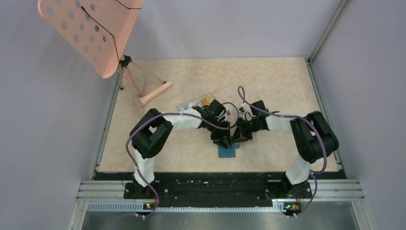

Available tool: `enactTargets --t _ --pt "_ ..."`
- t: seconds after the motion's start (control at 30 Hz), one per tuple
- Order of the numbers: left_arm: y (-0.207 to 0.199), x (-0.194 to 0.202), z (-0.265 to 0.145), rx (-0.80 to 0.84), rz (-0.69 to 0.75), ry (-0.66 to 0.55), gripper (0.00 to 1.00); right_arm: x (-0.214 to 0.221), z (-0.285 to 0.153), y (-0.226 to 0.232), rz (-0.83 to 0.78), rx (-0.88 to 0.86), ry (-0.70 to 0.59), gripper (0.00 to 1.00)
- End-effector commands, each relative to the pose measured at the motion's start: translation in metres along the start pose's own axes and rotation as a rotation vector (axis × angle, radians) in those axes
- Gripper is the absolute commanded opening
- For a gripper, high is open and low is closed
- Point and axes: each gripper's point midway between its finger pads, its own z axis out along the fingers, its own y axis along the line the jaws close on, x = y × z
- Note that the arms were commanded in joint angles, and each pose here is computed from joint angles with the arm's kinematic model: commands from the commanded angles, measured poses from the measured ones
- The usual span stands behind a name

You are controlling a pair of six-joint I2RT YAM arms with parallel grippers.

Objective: Put the credit cards into the card holder
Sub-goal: Close the card holder at the center of the board.

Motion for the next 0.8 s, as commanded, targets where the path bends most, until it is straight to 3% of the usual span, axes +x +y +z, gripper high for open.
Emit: enactTargets --t 0.0,0.1,0.3,0.6,0.77 --pt "-0.035 -0.007 -0.016 0.134 0.032 -0.072 0.39 -0.011 0.006 -0.032 -0.013 0.169 -0.045 0.0" --pt "-0.035 -0.01 -0.021 0.114 0.025 -0.093 0.4 -0.011 0.004 -0.032 -0.016 0.182 -0.046 0.0" --pt "0.002 -0.007 -0.031 -0.12 0.017 -0.104 0.35 -0.015 -0.004 -0.032 -0.039 0.214 -0.063 0.0" --pt "0.002 -0.001 -0.018 -0.079 -0.01 -0.056 0.36 -0.016 -0.009 -0.019 -0.065 0.17 -0.069 0.0" --pt "0.015 0.003 -0.007 -0.123 -0.027 -0.014 0.15 -0.023 -0.037 0.003 -0.102 0.142 -0.171 0.0"
